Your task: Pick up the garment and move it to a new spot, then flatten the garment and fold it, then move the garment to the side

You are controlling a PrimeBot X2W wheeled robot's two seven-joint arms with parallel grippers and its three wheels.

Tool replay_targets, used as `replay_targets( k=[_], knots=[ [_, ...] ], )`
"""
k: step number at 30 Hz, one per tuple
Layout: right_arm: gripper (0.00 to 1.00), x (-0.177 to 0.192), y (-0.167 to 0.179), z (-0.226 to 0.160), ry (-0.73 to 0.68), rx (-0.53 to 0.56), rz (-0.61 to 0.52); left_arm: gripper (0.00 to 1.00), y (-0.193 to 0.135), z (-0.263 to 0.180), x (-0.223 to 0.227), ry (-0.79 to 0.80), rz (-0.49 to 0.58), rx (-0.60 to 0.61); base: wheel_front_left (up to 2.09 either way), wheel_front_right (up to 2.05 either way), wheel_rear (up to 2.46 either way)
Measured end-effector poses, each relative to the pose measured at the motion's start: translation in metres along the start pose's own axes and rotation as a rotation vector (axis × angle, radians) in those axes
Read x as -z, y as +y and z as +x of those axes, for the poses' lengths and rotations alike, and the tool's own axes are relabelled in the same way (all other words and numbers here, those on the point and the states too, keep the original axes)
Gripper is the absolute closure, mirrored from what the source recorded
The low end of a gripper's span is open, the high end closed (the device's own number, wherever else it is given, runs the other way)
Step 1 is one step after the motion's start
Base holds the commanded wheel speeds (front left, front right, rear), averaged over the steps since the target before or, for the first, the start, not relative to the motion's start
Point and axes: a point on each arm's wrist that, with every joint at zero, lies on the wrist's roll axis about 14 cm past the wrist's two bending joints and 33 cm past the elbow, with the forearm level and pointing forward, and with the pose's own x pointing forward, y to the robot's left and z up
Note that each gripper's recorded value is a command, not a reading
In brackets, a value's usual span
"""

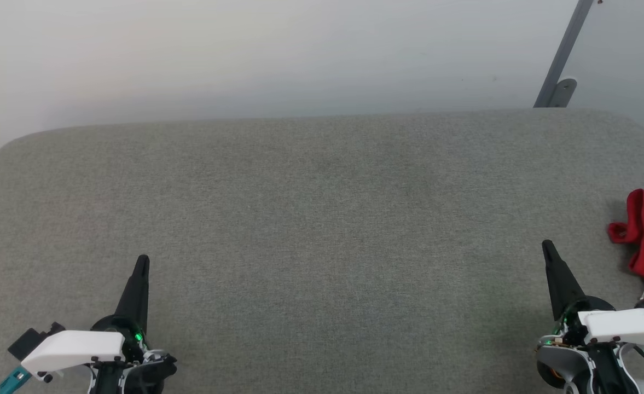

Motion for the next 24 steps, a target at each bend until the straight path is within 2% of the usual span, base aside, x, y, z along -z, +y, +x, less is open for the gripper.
replay_targets(
  k=[11,24],
  knots=[
    [1.00,-0.0047,0.0023,-0.0013,-0.010,-0.011,0.070,1.00,-0.0045,0.0067,0.0083,0.023,-0.069,0.014,0.00,0.00,0.00],
    [1.00,-0.0049,0.0029,-0.0008,-0.011,-0.012,0.071,1.00,-0.0050,0.0070,0.0080,0.022,-0.071,0.016,0.00,0.00,0.00]
  ],
)
